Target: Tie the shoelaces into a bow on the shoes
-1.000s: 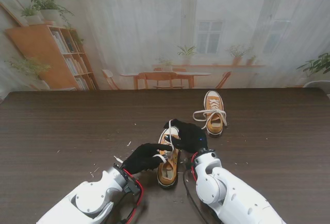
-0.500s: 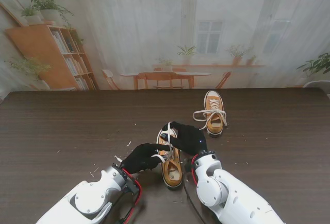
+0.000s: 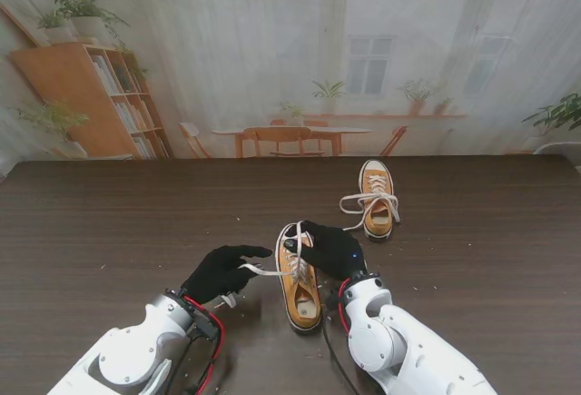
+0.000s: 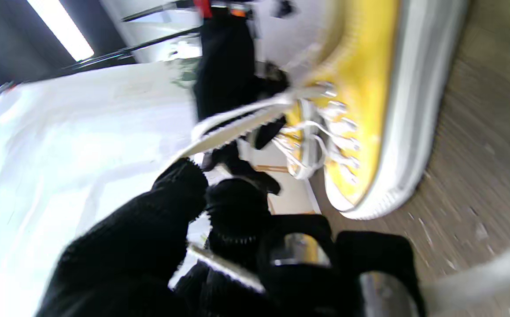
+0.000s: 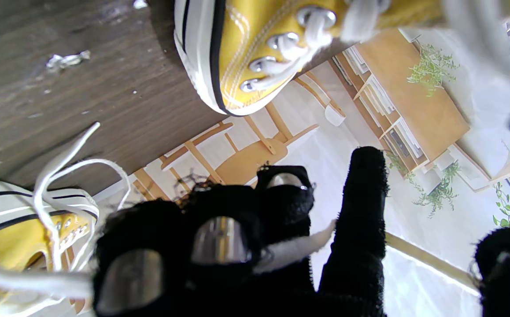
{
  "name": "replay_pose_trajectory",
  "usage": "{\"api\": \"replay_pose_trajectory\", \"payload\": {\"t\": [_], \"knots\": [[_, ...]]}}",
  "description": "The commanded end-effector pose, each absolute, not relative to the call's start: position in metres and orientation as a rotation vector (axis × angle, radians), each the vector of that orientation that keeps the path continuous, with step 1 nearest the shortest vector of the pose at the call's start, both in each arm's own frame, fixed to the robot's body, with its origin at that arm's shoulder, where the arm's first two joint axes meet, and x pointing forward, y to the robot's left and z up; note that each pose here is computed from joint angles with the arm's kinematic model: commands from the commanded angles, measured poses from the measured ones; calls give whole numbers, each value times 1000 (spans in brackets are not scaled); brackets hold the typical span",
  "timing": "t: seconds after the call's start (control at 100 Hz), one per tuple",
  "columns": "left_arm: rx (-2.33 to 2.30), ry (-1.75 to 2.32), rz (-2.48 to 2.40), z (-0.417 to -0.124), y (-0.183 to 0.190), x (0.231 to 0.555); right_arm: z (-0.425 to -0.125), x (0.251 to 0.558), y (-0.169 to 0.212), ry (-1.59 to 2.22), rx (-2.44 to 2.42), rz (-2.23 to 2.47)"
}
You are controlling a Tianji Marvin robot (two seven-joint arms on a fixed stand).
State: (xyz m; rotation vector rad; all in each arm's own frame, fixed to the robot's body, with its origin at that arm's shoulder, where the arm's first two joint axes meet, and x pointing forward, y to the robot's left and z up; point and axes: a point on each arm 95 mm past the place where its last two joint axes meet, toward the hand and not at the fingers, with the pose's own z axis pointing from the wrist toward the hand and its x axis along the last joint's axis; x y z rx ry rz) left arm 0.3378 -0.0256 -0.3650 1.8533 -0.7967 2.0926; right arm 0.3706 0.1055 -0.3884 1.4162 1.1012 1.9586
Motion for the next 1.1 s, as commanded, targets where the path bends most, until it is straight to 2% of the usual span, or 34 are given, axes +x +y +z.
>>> {"api": "replay_pose_trajectory", "payload": {"t": [0.0,0.2,0.38,0.53,0.81,0.98,1.09], "knots": [[1842,-834,2072,-357,-21,334,-387,370,105,1118,1417,1953],[1875,-1076,2037,-339,2,327,-388,369,104,1122,1413,1948],[1767,-1386,1780,-323,19,318,-386,368,103,1124,1411,1945],[1712,-1394,1732,-319,20,318,-383,368,103,1116,1400,1947],[1931,-1093,2120,-327,5,327,-382,367,101,1119,1387,1934],[2058,-1144,2392,-335,3,339,-381,367,100,1117,1383,1931],[2090,-1379,2483,-335,5,346,-381,366,100,1116,1378,1931]]}}
